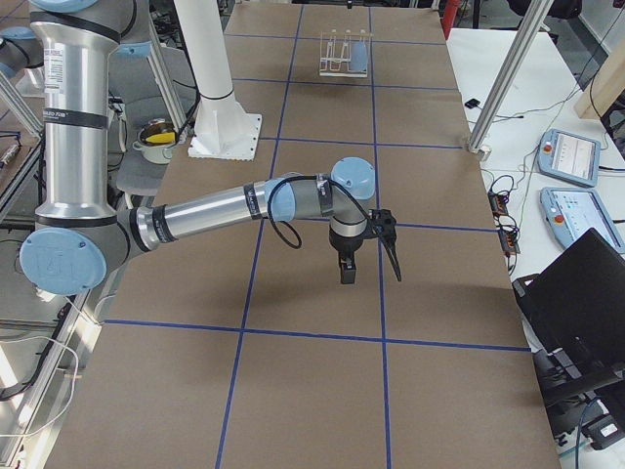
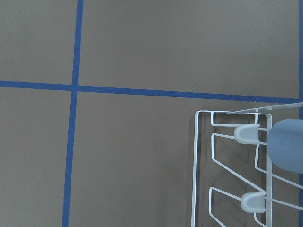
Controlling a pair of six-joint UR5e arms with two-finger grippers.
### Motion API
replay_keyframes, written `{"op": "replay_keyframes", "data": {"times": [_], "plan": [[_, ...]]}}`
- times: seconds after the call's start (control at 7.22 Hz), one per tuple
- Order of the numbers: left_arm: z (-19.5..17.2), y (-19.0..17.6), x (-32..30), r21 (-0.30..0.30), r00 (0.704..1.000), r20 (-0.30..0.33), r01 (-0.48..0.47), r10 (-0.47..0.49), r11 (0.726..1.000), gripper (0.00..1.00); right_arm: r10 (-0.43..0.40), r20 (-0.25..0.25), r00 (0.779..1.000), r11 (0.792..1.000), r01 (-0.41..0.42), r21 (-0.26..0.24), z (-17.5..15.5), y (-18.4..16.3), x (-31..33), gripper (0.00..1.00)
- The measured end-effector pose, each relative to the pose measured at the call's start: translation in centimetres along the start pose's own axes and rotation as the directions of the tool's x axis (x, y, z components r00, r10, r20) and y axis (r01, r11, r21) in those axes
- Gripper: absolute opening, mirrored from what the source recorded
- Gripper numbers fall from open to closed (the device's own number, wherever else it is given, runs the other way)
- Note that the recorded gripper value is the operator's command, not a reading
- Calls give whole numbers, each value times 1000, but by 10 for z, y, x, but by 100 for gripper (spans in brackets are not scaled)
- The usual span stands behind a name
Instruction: Hang cup on cup holder
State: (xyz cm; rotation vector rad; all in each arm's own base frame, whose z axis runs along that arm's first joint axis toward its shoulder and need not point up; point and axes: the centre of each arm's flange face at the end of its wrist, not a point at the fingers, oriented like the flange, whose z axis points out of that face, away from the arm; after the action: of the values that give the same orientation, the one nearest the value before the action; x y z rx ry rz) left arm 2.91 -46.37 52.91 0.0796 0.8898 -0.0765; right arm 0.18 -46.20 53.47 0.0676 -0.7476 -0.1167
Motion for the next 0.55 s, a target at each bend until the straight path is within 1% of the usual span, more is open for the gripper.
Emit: {"op": "replay_keyframes", "data": {"times": [0.55], "plan": [[-1,-2,0,5,1000,3,0,0,1000,98,-2,2,1000,1000,2,1,-1,0,-1,100]]}}
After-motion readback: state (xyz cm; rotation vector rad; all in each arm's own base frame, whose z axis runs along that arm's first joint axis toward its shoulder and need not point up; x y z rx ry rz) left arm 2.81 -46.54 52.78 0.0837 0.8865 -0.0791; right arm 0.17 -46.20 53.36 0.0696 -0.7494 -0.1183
